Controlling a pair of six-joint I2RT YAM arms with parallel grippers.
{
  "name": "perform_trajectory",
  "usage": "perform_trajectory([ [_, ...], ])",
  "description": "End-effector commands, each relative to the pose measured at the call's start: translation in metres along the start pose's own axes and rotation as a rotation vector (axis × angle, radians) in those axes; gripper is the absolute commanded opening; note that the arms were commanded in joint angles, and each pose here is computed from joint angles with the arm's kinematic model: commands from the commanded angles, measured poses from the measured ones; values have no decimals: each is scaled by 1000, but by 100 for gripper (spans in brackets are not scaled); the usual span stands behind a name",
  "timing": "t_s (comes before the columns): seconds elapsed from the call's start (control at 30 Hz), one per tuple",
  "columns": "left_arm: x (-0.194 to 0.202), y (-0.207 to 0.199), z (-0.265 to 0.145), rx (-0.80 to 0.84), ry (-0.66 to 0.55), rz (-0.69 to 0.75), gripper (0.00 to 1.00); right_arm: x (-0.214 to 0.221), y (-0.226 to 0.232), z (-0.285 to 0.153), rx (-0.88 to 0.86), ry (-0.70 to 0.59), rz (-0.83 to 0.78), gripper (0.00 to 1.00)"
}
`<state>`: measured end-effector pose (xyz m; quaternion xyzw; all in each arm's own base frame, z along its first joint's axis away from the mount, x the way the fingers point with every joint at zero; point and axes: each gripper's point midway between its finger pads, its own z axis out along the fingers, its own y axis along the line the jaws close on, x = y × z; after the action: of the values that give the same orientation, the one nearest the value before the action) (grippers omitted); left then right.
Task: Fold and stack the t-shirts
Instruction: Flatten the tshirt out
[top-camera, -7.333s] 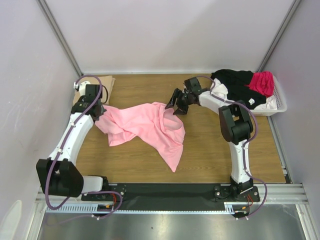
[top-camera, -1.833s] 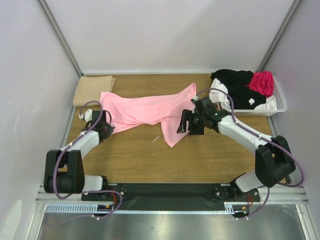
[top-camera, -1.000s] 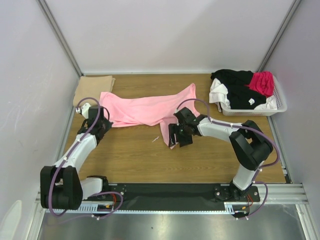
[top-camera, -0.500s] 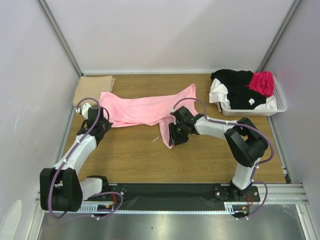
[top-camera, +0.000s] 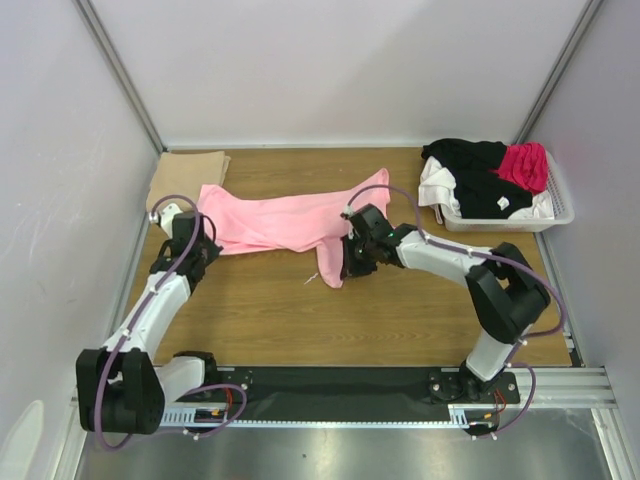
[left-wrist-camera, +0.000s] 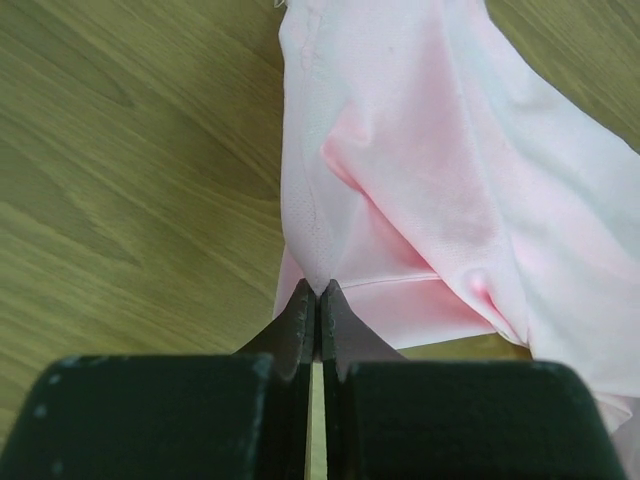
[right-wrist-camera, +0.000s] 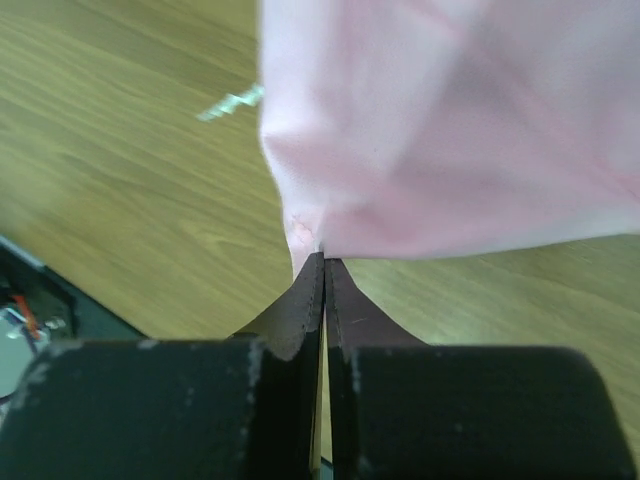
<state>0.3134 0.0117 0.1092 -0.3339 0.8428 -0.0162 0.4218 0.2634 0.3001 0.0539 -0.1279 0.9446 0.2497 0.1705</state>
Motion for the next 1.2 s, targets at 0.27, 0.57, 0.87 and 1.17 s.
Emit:
perform_trajectory([
  [0.27,-107,-34,-97,147,-273,175,0,-139,42,-171,8,-583,-91,0],
  [0.57,-177,-40,-202,225,-492,209,1,-180,44,-362,188,-1005,-133,0],
  [0.87,-236,-43,-311,316,-711,204,0,-165,75,-490,168,-1195,-235,0],
  [1.17,-251,-31,-374,370,-816,158,0,-141,95,-564,115,-1308,-308,0],
])
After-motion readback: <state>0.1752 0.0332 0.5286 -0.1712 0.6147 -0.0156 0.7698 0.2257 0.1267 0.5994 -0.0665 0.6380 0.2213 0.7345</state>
